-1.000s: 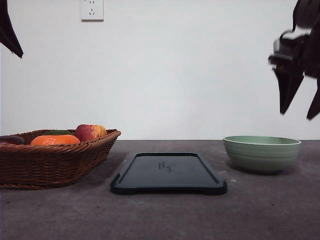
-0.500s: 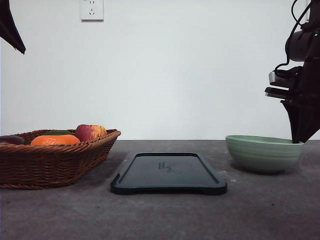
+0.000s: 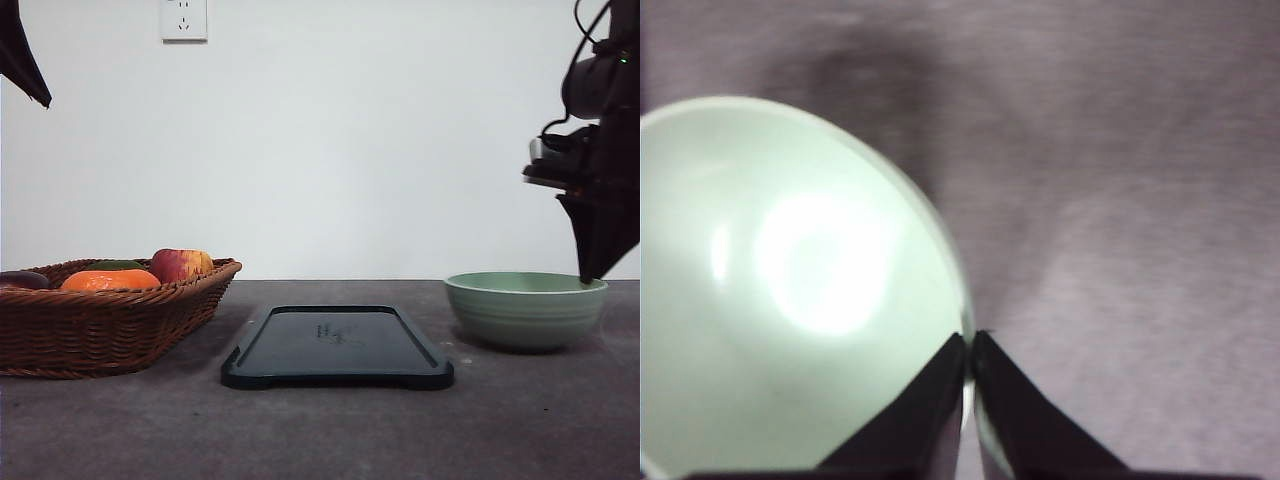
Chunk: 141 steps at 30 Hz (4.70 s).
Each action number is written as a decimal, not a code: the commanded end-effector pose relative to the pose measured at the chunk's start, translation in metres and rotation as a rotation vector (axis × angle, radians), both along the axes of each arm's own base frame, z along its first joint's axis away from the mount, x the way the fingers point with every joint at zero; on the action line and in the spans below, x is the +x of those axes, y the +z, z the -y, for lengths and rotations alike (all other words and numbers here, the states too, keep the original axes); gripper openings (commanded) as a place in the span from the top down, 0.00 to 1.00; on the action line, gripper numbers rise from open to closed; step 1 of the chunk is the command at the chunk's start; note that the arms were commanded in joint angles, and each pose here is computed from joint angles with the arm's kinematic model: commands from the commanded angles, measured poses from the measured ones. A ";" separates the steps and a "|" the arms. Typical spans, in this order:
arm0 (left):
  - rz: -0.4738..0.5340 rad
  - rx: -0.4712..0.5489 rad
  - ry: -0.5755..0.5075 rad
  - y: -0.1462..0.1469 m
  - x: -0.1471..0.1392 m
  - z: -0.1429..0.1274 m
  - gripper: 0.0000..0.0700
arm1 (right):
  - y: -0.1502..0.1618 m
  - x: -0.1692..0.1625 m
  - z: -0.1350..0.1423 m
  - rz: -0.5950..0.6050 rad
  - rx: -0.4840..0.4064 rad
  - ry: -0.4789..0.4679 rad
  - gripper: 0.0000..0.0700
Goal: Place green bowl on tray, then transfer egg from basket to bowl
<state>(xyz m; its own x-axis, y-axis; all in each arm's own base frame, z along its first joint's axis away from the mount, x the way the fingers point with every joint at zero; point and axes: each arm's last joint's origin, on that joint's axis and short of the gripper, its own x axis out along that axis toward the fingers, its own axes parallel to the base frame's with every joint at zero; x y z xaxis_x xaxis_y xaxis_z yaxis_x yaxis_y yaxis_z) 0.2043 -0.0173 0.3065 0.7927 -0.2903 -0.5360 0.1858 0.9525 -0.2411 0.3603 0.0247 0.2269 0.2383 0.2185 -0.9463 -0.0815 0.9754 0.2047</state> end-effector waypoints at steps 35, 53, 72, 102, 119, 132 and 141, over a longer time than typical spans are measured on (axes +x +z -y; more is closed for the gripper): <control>0.023 -0.002 -0.005 0.007 0.001 0.001 0.45 | 0.022 0.016 -0.157 0.093 0.131 0.261 1.00; -0.005 -0.001 -0.005 0.005 0.000 0.001 0.45 | 0.005 0.020 -0.167 0.072 0.114 0.278 0.68; -0.008 0.000 -0.006 0.004 0.000 0.001 0.45 | 0.047 -0.062 -0.122 0.516 0.137 0.321 0.70; -0.206 0.025 -0.055 0.003 0.017 0.010 0.33 | 0.020 -0.169 -0.034 0.693 0.028 0.288 0.70; -0.367 0.212 -0.098 -0.040 0.120 0.065 0.33 | 0.020 -0.169 -0.034 0.691 0.028 0.289 0.70; -0.407 0.249 -0.066 -0.085 0.151 0.074 0.33 | 0.020 -0.169 -0.034 0.694 0.028 0.289 0.70; -0.434 0.262 -0.062 -0.101 0.158 0.076 0.33 | 0.020 -0.169 -0.034 0.694 0.027 0.290 0.70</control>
